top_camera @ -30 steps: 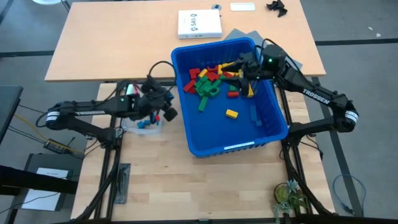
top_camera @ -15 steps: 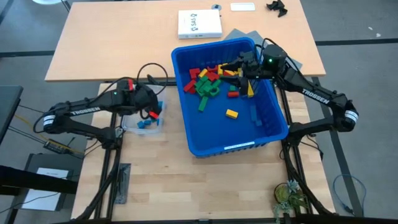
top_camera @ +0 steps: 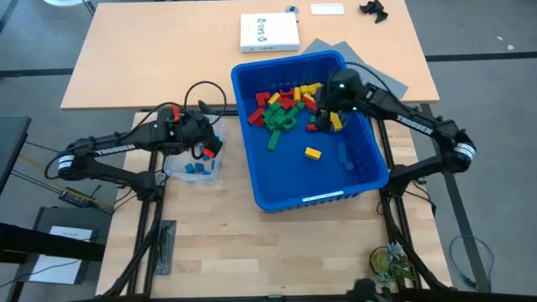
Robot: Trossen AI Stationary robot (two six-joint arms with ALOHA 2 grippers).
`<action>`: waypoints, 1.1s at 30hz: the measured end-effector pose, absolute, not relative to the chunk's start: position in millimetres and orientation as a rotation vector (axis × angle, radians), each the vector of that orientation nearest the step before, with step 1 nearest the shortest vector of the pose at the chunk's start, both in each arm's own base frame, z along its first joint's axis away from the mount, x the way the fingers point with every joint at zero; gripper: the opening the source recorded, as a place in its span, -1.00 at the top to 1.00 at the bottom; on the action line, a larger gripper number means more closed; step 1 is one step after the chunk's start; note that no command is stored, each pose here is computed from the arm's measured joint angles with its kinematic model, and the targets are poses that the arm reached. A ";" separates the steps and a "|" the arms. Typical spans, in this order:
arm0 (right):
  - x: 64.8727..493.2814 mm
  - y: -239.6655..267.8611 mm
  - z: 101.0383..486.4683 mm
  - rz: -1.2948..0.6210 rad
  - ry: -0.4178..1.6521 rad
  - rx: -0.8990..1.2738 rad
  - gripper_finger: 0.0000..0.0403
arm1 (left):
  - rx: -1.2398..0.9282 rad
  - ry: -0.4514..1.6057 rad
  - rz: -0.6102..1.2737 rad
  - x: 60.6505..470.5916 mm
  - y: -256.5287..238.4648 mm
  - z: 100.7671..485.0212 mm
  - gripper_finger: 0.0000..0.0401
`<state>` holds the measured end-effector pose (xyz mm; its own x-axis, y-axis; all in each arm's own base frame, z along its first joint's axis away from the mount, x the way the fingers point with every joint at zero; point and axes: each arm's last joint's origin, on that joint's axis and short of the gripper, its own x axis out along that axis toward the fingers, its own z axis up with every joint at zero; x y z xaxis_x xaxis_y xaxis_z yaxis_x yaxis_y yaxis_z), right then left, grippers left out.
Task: Sort blocks
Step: Put the blue block into the transparent bin
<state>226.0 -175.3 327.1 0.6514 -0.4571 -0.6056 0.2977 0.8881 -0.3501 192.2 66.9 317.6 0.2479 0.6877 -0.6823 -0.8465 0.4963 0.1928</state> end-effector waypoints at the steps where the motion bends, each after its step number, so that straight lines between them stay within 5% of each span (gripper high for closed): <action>1: 227.4 -180.5 318.1 -0.421 0.799 -0.221 -0.22 | -0.234 0.787 1.058 192.8 67.1 318.0 -0.88; 14: 223.5 -224.1 226.0 -0.526 1.351 0.021 -0.13 | -0.236 0.785 1.060 193.1 67.1 318.0 -0.88; 33: 227.5 -229.4 184.7 -0.506 1.562 0.084 -0.13 | -0.240 0.778 1.059 193.6 67.1 318.3 -0.88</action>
<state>227.5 -229.4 184.7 -0.0701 -0.2547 -0.9645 0.3588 0.8957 -0.2626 193.6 67.1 318.3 0.2581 0.6907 -0.6756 -0.8511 0.4934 0.1793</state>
